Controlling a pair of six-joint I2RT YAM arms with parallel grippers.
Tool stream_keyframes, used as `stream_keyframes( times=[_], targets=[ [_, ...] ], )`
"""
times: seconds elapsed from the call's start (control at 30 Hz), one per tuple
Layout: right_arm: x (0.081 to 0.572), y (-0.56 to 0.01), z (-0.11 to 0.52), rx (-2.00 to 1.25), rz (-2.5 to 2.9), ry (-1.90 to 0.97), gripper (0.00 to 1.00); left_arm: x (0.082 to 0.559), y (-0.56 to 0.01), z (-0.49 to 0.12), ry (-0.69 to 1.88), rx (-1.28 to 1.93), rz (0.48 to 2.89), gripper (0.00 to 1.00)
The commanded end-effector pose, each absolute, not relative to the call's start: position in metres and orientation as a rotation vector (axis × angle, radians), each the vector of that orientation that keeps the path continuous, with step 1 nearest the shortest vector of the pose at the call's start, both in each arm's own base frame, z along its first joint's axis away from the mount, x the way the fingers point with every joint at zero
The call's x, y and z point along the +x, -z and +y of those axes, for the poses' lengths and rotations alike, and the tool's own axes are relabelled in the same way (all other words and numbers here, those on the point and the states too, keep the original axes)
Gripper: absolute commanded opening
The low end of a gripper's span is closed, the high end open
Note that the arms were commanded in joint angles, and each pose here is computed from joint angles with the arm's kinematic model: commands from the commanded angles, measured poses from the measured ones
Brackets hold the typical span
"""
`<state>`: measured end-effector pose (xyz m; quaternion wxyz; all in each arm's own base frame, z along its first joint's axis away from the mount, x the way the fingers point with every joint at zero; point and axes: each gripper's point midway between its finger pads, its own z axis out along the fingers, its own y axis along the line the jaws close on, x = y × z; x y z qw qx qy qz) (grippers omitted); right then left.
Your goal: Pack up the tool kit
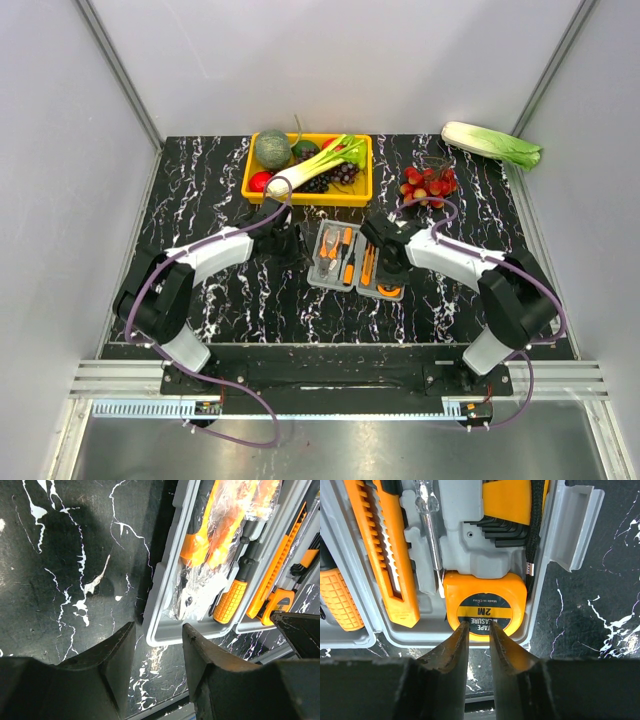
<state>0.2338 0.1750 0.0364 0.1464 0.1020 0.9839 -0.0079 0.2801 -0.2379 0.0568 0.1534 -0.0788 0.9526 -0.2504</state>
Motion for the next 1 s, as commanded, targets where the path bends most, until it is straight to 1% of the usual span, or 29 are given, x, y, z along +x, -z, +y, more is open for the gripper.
stream_keyframes(
  times=[0.0, 0.13, 0.27, 0.43, 0.67, 0.83, 0.97],
  targets=[
    [0.242, -0.036, 0.181, 0.309, 2.823, 0.021, 0.29, 0.294, -0.086, -0.24, 0.736, -0.192, 2.646, 0.46],
    [0.271, -0.069, 0.192, 0.275, 2.726, -0.023, 0.3, 0.295, -0.093, -0.239, 0.733, -0.193, 2.631, 0.47],
    [0.292, -0.085, 0.213, 0.23, 2.688, -0.111, 0.31, 0.296, -0.099, -0.236, 0.719, -0.189, 2.618, 0.48],
    [0.301, -0.07, 0.225, 0.205, 2.706, -0.124, 0.31, 0.296, -0.102, -0.233, 0.711, -0.192, 2.613, 0.49],
    [0.3, -0.037, 0.23, 0.17, 2.755, -0.113, 0.27, 0.295, -0.099, -0.232, 0.711, -0.196, 2.625, 0.49],
    [0.287, -0.013, 0.22, 0.178, 2.816, -0.043, 0.22, 0.295, -0.096, -0.231, 0.705, -0.196, 2.632, 0.49],
    [0.277, -0.003, 0.212, 0.183, 2.849, 0.003, 0.2, 0.294, -0.094, -0.23, 0.701, -0.197, 2.636, 0.49]
  ],
)
